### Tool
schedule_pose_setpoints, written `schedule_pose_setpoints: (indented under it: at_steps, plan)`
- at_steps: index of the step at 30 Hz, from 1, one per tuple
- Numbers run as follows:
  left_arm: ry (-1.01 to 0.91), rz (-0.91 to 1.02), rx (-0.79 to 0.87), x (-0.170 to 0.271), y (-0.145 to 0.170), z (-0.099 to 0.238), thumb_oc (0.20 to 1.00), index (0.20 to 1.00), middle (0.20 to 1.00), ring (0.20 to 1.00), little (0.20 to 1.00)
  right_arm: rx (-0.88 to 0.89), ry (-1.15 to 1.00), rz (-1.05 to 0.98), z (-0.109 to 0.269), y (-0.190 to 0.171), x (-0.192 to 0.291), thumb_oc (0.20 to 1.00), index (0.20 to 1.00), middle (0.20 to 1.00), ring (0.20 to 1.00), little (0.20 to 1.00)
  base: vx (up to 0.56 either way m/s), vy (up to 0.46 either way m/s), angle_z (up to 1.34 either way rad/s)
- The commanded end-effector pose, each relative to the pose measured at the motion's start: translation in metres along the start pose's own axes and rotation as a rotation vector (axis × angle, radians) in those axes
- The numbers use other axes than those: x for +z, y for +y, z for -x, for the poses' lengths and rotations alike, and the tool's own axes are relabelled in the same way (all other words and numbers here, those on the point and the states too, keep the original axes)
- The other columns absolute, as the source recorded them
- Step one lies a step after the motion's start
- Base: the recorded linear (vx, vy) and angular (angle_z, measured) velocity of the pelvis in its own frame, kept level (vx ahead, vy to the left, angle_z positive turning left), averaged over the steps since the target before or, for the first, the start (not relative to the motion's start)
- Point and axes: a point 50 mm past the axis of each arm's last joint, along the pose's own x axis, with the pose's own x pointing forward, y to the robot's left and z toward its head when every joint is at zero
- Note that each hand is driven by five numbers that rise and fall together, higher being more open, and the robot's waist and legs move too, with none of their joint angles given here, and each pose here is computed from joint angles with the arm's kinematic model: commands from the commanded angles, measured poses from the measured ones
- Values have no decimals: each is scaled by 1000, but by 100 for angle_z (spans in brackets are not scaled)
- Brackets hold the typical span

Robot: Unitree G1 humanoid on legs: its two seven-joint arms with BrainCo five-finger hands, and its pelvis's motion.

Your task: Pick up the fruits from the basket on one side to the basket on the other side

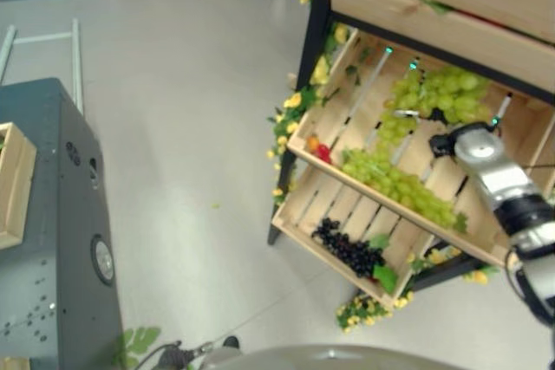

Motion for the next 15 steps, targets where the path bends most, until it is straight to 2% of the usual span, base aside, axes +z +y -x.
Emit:
schedule_pose_setpoints:
  at_steps: [1, 2, 4, 5, 15]
  plan:
    - [53, -119, -60, -8, -16, 1, 1000, 1000, 1000, 1000, 1000, -155, -166, 314, -13, -56, 63, 1000, 1000, 1000, 1000, 1000, 0, 0, 0]
    - [45, -128, -55, -5, -13, 0, 1000, 1000, 1000, 1000, 1000, -139, -175, 522, -13, -64, 78, 1000, 1000, 1000, 1000, 1000, 0, 0, 0]
    - [44, -134, -63, -3, -9, -1, 1000, 1000, 1000, 1000, 1000, -116, -176, 560, -10, -79, 89, 1000, 1000, 1000, 1000, 1000, 0, 0, 0]
    - [49, -143, -71, -3, -7, -1, 1000, 1000, 1000, 1000, 1000, -109, -170, 703, -11, -84, 99, 1000, 1000, 1000, 1000, 1000, 0, 0, 0]
    - [43, -138, -96, -1, -8, -1, 1000, 1000, 1000, 1000, 1000, -59, -196, 776, -11, -79, 110, 1000, 1000, 1000, 1000, 1000, 0, 0, 0]
